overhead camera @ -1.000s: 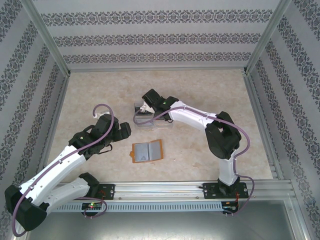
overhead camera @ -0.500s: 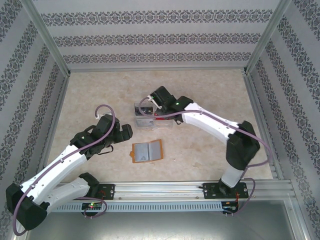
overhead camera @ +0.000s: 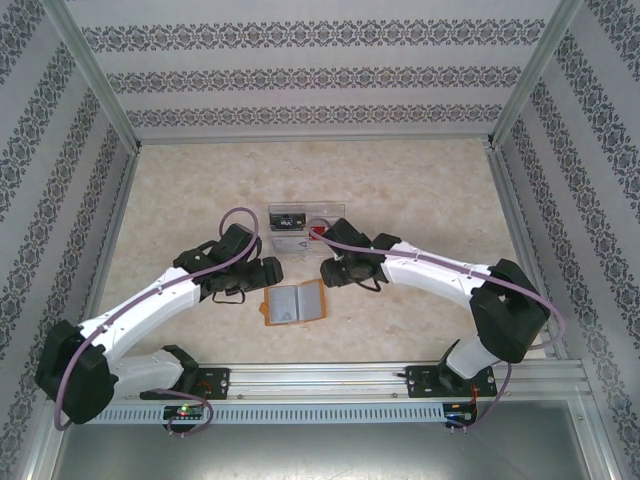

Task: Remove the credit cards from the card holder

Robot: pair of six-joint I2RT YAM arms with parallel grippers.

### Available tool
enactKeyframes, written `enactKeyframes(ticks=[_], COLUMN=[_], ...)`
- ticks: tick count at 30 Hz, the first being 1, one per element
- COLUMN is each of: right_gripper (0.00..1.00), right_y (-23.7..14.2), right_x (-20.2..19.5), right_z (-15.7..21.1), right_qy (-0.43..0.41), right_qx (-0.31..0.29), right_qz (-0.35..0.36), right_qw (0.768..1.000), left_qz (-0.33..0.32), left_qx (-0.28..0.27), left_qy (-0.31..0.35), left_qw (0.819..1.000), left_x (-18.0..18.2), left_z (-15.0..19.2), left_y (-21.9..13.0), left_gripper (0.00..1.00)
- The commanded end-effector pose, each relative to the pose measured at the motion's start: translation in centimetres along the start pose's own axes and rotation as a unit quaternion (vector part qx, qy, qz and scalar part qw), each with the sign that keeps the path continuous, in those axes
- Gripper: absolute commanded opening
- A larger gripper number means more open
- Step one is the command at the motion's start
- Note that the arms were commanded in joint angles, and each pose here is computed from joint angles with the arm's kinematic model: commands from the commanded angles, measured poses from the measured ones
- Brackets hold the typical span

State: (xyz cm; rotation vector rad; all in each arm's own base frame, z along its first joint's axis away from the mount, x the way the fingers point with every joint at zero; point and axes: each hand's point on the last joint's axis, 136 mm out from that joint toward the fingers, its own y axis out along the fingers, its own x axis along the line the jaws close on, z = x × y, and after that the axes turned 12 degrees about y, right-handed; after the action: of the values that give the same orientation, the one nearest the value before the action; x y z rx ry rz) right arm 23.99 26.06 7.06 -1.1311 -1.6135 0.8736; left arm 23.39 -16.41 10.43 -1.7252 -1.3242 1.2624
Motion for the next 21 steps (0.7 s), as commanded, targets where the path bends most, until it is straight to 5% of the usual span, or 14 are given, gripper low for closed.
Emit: enactKeyframes(ticks=[1, 9, 21], right_gripper=[0.43, 0.40, 0.16], right_y=[-0.1, 1.6, 3.0], right_x=[2.5, 2.3, 2.0], right_z=[1.1, 3.8, 4.7], right_qy=[0.062, 0.084, 0.097], right_qx=[0.007, 0.033, 0.050], right_qz=[-0.071, -0.077, -0.059], right_qw=[0.996, 0.993, 0.992], left_qz=[0.030, 0.033, 0.044], left_qx=[0.028, 0.067, 0.107], left_qy=[-0.015, -0.012, -0.011], left_qw=[0.999, 0.997, 0.993], left_x=[-1.0, -1.5, -1.4], left_z=[0.6, 2.3, 4.9], left_y=[1.3, 3.3, 5.1], left_gripper=[0.79, 0.66, 0.44])
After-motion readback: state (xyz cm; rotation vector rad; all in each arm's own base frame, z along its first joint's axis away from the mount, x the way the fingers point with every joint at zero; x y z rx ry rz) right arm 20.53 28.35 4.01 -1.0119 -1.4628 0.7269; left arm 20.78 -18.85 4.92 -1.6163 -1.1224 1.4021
